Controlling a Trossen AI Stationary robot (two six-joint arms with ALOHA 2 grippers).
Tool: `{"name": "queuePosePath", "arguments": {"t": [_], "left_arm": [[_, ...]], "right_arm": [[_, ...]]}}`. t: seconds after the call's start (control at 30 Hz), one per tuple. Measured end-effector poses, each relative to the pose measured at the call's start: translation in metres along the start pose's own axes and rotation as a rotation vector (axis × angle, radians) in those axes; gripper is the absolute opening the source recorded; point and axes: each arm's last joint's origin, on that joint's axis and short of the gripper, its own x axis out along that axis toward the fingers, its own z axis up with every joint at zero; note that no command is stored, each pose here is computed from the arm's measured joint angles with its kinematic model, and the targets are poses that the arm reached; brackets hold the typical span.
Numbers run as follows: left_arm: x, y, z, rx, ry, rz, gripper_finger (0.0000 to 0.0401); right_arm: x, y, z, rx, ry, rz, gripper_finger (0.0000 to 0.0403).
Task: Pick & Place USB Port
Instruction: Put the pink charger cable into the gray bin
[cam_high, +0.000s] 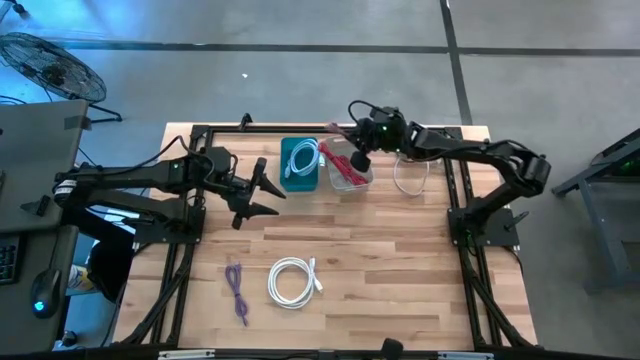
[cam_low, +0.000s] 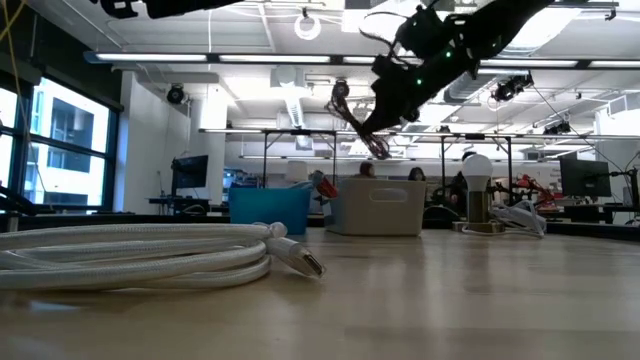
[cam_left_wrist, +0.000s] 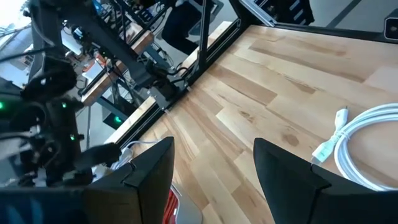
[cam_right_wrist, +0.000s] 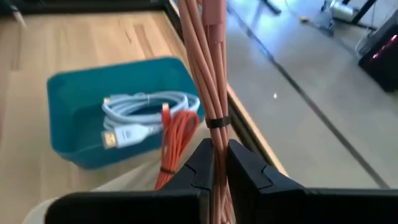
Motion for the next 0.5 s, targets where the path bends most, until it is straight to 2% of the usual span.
{"name": "queuePosePath", "arguments": {"t": [0.2, 0.5], "left_arm": [[0.0, 0.0, 0.0, -0.012, -0.001, -0.002, 0.0215], [0.0, 0.0, 0.0, -0.029, 0.003, -0.005, 0.0215]], "right_arm": [[0.016, 0.002, -0.013, 0.004, 0.059, 0.029, 0.0016], [0.021, 0.002, -0.018, 0.017, 0.083, 0.044, 0.0015]]}}
